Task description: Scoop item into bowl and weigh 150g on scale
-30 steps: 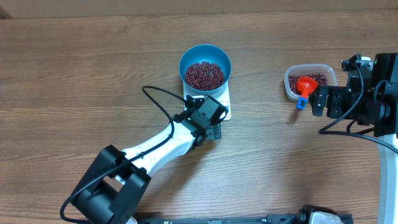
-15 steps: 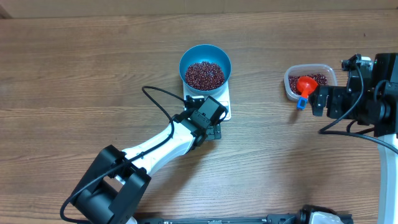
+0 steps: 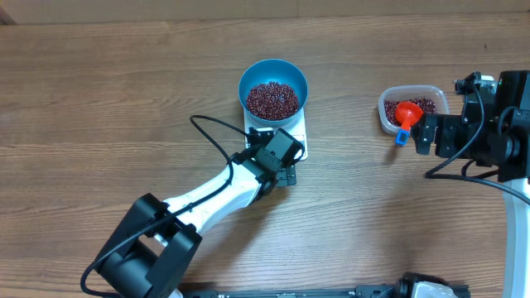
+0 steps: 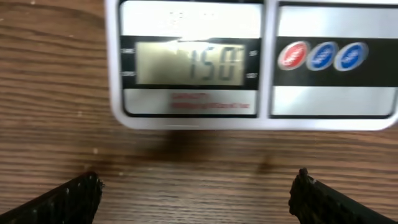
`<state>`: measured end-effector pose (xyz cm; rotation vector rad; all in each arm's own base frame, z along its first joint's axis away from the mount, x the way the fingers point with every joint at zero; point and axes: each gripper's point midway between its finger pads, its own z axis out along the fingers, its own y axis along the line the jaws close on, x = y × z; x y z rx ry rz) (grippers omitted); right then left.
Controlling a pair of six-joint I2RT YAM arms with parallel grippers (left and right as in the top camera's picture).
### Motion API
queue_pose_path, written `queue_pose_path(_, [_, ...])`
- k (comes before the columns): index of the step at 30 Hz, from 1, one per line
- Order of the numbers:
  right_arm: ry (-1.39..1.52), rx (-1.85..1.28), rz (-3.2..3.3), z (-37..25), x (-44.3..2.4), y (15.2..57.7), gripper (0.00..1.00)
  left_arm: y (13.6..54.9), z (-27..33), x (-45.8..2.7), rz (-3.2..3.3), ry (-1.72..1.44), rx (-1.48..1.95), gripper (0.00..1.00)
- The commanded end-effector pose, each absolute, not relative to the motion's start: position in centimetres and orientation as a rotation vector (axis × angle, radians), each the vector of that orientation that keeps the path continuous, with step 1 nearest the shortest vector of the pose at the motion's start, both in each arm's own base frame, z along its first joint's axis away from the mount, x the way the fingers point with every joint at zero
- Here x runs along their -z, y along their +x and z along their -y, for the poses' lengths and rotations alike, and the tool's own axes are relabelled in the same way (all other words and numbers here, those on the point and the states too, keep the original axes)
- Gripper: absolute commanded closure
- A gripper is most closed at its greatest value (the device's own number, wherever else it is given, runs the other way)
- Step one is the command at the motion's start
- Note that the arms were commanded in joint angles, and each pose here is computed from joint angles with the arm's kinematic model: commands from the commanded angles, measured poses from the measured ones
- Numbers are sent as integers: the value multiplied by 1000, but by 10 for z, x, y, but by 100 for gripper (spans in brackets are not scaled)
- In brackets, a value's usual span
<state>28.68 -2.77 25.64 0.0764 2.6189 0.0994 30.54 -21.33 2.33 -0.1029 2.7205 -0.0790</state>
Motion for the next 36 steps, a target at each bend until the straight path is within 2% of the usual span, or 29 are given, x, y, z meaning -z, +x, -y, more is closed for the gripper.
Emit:
queue_pose_path(1, [63, -103, -2588, 27, -266, 290, 0, 306, 219, -26, -2695, -110, 92, 1])
queue_pose_path(15, [63, -103, -2587, 27, -266, 290, 0, 308, 221, -32, -2675, -76, 97, 0])
queue_pose_path(36, [63, -103, -2588, 27, -266, 290, 0, 307, 201, -117, -2422, -6, 223, 0])
